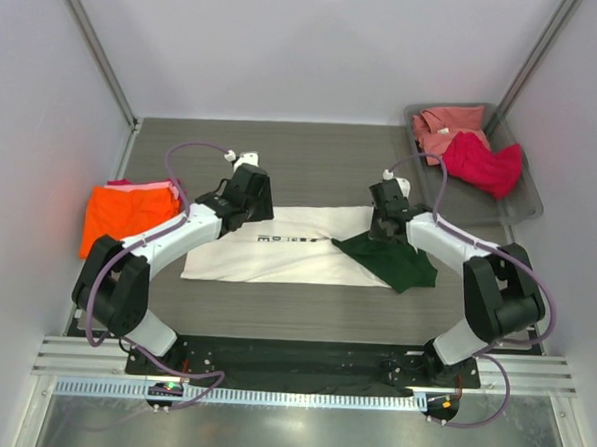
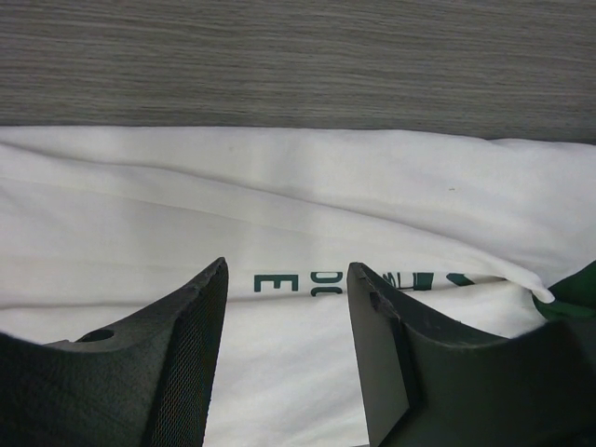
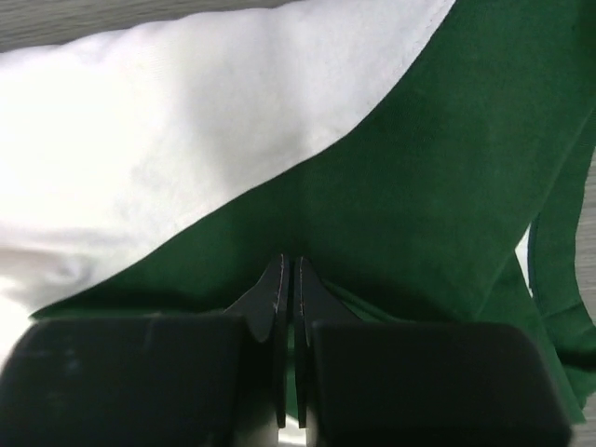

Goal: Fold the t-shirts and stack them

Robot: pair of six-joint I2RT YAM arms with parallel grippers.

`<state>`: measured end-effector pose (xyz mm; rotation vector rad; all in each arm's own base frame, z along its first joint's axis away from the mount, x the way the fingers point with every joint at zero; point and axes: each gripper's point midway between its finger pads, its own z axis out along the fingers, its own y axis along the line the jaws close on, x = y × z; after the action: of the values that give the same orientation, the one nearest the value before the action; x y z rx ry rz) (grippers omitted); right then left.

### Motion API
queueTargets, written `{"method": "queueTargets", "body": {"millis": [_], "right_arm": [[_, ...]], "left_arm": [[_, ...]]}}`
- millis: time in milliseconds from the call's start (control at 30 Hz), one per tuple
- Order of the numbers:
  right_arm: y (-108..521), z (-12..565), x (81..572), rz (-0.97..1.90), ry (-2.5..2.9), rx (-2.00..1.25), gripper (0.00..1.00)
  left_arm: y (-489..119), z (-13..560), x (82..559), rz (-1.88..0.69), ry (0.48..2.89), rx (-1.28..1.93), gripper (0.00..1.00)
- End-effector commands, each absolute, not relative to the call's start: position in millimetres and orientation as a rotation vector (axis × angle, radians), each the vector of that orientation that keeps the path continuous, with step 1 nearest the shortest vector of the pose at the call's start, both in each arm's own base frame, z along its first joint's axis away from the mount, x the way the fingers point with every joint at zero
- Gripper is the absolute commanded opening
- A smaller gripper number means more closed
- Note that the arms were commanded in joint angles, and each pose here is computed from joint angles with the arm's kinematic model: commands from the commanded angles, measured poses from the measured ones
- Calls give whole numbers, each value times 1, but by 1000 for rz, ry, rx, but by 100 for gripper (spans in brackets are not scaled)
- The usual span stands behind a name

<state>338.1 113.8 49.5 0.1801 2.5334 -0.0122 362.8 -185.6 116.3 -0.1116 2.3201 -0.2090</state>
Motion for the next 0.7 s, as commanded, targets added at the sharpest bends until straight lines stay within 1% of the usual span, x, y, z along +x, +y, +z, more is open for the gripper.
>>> {"method": "queueTargets", "body": {"millis": [0, 167, 267, 467, 567, 600, 667], "right_arm": [[126, 72, 329, 96, 2482, 177, 1], [153, 92, 298, 305, 2481, 136, 2], [171, 84, 272, 467, 2550, 115, 2], [204, 77, 230, 694, 2643, 138, 5], [222, 83, 215, 848, 2646, 176, 8], [231, 92, 209, 934, 2638, 203, 13], [243, 102, 204, 1046, 2607, 185, 19]], "left_arm": [[-190, 143, 370, -245, 2260, -110, 55], [-193, 140, 369, -254, 2270, -97, 55], [-195, 140, 370, -258, 2266, -95, 55], [-203, 138, 371, -266, 2274, -75, 55], [-207, 138, 370, -270, 2273, -65, 54], [-208, 138, 370, -272, 2272, -62, 55], [-211, 136, 371, -275, 2274, -58, 54]]}}
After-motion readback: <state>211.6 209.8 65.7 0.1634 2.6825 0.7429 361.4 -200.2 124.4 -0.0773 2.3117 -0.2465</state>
